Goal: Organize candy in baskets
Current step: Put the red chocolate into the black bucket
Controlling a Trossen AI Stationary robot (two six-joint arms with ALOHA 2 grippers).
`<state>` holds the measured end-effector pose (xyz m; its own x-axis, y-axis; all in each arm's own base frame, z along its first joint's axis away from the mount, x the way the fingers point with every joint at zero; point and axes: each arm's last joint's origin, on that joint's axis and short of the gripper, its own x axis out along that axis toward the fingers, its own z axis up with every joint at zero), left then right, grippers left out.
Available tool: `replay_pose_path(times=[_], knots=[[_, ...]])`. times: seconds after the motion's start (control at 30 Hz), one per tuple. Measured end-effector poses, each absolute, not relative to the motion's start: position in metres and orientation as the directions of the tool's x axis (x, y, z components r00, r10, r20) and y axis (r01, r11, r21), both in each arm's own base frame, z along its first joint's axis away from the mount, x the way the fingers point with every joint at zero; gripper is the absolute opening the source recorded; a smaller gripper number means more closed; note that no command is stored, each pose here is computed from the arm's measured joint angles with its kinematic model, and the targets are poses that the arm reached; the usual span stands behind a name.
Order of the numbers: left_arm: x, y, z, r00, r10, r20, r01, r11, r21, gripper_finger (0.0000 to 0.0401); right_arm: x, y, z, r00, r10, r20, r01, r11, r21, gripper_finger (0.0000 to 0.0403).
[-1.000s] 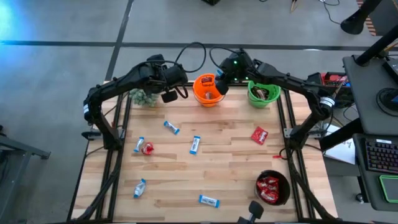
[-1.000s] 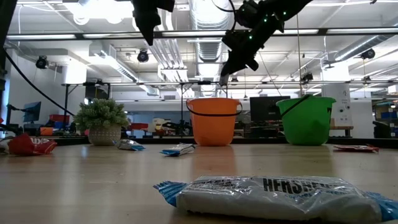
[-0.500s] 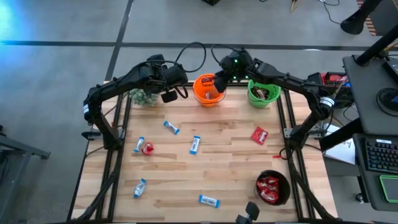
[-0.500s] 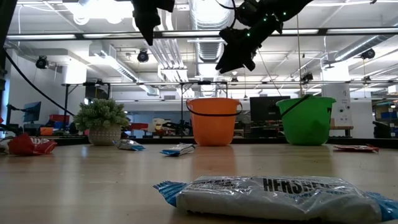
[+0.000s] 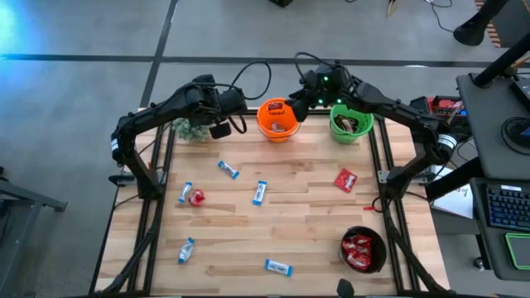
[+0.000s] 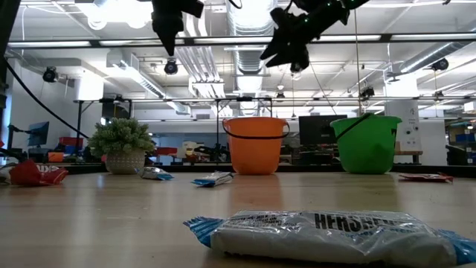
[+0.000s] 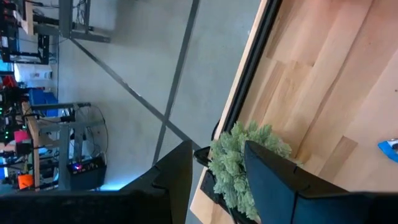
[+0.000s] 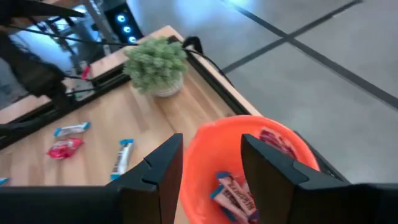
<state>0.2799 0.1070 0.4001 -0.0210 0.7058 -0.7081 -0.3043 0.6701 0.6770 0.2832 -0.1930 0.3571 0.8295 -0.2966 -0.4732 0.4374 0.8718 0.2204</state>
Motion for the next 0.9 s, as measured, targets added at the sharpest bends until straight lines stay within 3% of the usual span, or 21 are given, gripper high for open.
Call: replay_pose_path(times=[0.1, 0.33, 0.6, 0.8, 0.9], knots=[[0.280, 0.107, 0.400, -0.014, 0.694, -0.720, -0.305, 0.683, 0.664, 0.0128, 0.284, -0.188, 0.360, 0.844, -0.271, -0.464, 0.409, 0.884, 0.228, 0.0147], [0.278, 0.100, 0.401, 0.085, 0.535, -0.840, -0.325, 0.812, 0.484, 0.0128, 0.285, -0.186, 0.359, 0.843, -0.260, -0.471, 0.398, 0.890, 0.221, 0.0141], [0.269, 0.099, 0.415, 0.108, 0.585, -0.804, -0.301, 0.790, 0.534, 0.0128, 0.285, -0.182, 0.356, 0.831, -0.234, -0.504, 0.387, 0.895, 0.223, 0.0141], [0.261, 0.098, 0.432, 0.140, 0.627, -0.766, -0.342, 0.757, 0.557, 0.0128, 0.287, -0.173, 0.354, 0.869, -0.044, -0.493, 0.223, 0.924, 0.310, 0.0141], [0.255, 0.097, 0.441, 0.168, 0.636, -0.753, -0.363, 0.750, 0.553, 0.0128, 0.290, -0.167, 0.355, 0.873, -0.015, -0.488, 0.183, 0.937, 0.299, 0.0141]])
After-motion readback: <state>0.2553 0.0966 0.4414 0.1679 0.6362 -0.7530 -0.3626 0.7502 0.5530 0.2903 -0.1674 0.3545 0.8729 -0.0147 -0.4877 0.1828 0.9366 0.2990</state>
